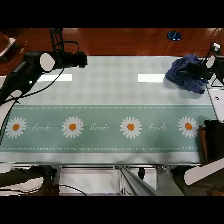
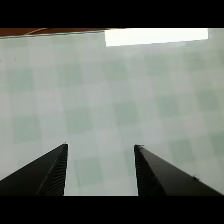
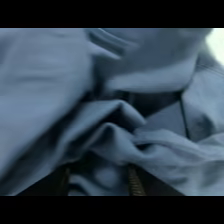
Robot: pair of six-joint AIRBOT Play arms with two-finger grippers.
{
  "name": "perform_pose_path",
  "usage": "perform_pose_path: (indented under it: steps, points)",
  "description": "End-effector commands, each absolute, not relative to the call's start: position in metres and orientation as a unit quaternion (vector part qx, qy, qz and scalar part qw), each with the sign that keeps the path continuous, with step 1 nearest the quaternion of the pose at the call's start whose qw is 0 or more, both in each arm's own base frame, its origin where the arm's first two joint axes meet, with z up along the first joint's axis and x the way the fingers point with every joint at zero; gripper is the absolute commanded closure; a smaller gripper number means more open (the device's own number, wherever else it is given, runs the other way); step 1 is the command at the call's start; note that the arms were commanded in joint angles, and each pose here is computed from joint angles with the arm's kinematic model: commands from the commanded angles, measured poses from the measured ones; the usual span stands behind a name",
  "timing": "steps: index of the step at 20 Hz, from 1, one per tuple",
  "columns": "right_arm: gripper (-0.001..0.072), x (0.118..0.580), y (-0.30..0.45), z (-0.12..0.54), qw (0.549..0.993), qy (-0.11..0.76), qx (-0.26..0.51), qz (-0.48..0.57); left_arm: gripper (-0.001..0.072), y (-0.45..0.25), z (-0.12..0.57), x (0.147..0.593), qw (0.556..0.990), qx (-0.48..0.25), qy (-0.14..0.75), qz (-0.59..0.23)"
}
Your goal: Fold the shirts.
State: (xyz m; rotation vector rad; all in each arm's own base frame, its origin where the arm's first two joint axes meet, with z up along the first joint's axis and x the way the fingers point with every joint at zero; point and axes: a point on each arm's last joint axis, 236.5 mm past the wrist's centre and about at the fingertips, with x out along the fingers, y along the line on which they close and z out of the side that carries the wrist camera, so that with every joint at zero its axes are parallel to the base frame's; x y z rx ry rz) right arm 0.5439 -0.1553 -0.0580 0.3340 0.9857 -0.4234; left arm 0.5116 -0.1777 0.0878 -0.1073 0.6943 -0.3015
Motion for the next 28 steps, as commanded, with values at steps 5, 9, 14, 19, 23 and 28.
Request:
perform_pose_path:
  steps: [5,9,14,19,23,28]
  points:
    - [0.0625,0.523,-0.119,-0.106,0.797,0.549,0.214,-0.131,0.0199,-0.186,0.072,0.493,0.91,-0.04,0.382,-0.156]
    - [0.0696,0.529,-0.103,-0.062,0.806,0.553,0.196,-0.074,0.02,-0.149,0.078,0.474,0.894,-0.029,0.427,-0.135]
    - [0.0697,0.56,-0.093,0.115,0.905,0.395,0.156,-0.022,0.02,-0.083,0.124,0.417,0.884,-0.049,0.457,-0.089]
    - [0.0697,0.532,-0.061,0.289,0.968,0.211,0.136,0.033,0.02,-0.087,0.109,0.334,0.888,-0.091,0.442,-0.086]
    - [0.0697,0.476,-0.011,0.382,0.979,0.12,0.115,0.116,0.02,-0.097,0.083,0.292,0.889,-0.167,0.417,-0.089]
    - [0.0697,0.403,0.082,0.445,0.972,0.058,0.049,0.222,0.02,-0.122,0.06,0.274,0.869,-0.199,0.436,-0.119]
